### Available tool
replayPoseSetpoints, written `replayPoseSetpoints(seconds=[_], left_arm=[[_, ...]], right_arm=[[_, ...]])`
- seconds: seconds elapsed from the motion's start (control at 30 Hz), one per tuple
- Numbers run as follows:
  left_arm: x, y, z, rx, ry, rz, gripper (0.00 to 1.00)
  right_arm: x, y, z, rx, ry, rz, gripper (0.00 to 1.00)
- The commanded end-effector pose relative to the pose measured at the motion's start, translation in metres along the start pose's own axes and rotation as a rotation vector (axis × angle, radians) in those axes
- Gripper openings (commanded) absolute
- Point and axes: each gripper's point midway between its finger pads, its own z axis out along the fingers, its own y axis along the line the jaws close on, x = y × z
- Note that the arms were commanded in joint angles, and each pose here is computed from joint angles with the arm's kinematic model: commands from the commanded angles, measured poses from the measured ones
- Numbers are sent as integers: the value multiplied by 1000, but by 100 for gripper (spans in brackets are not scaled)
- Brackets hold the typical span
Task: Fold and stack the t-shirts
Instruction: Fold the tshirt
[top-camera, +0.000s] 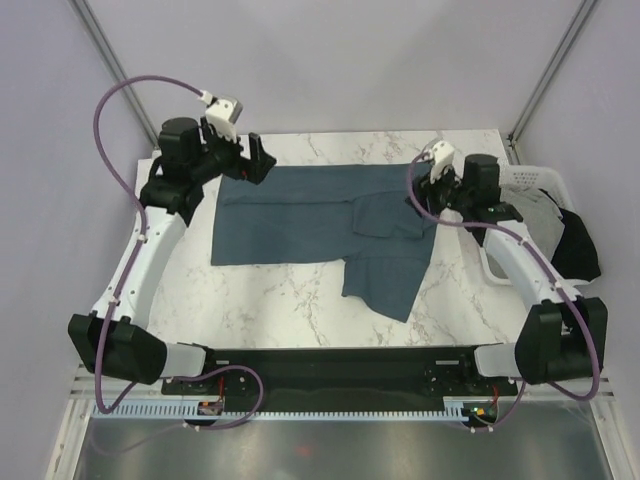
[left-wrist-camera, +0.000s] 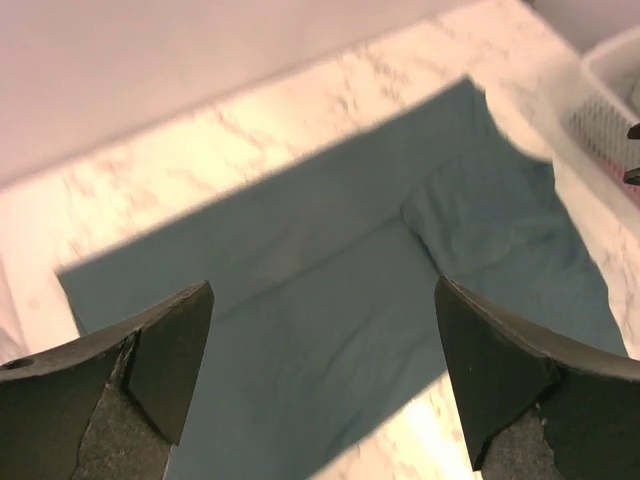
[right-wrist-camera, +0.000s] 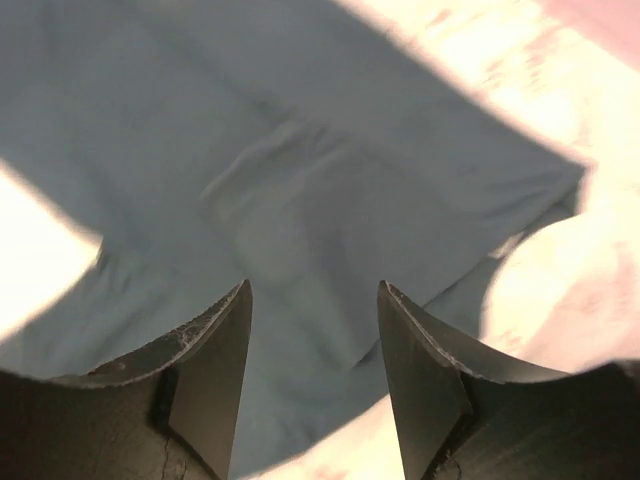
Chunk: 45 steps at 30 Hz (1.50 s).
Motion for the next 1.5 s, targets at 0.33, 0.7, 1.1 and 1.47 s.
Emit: replayPoseSetpoints(seconds=[0.33, 0.7, 1.1, 1.47], left_arm=[[215, 28, -28, -126, 366, 171, 96], [228, 41, -28, -194, 403, 174, 96], [223, 48, -32, -242, 403, 177, 95], [233, 51, -30, -250, 434, 170, 95]], right_arm=[[174, 159, -100, -529, 420, -337, 58], [210, 181, -97, -649, 540, -485, 57], [241, 177, -89, -652, 642, -601, 57], [236, 176, -76, -625, 612, -602, 46]])
